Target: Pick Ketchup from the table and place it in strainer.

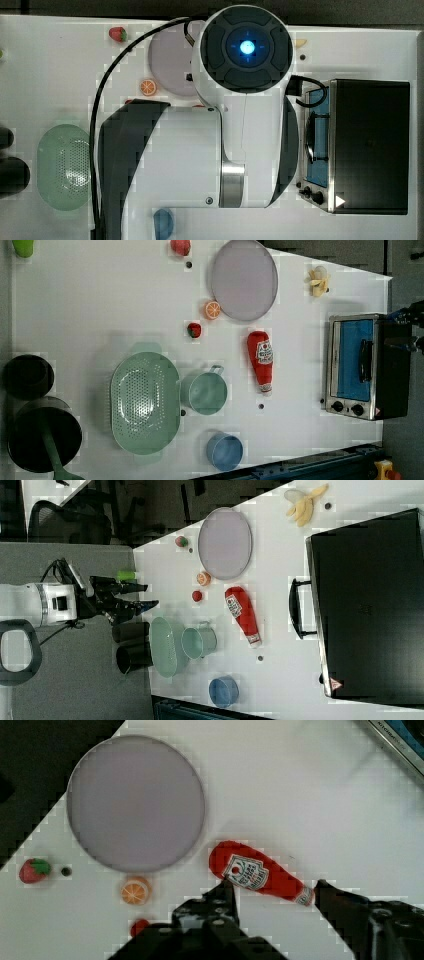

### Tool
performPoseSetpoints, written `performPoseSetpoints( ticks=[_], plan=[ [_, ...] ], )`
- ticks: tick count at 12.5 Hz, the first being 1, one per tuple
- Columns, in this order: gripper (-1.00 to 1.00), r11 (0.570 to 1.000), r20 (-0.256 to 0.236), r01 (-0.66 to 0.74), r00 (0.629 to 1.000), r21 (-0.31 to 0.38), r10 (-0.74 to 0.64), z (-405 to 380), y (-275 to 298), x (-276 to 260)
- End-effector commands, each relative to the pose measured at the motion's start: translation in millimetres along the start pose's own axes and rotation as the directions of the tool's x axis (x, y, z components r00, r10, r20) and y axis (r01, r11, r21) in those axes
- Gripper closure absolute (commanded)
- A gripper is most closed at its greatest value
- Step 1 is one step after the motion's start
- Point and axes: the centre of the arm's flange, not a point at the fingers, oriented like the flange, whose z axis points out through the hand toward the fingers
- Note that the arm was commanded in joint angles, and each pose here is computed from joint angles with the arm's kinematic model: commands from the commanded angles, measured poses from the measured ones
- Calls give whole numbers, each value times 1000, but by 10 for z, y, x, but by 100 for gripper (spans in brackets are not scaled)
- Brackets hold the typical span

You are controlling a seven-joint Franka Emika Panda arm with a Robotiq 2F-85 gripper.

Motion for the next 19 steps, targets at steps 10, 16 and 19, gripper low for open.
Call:
performPoseSetpoints(
  ticks=[10,16,19],
  plan=[
    [-100,943,173,320,938,-94,-301,914,296,-363],
    [-100,646,87,763,642,15,-761,2087,225,-401],
    [-100,531,37,847,530,25,-847,2541,280,-463]
  ],
)
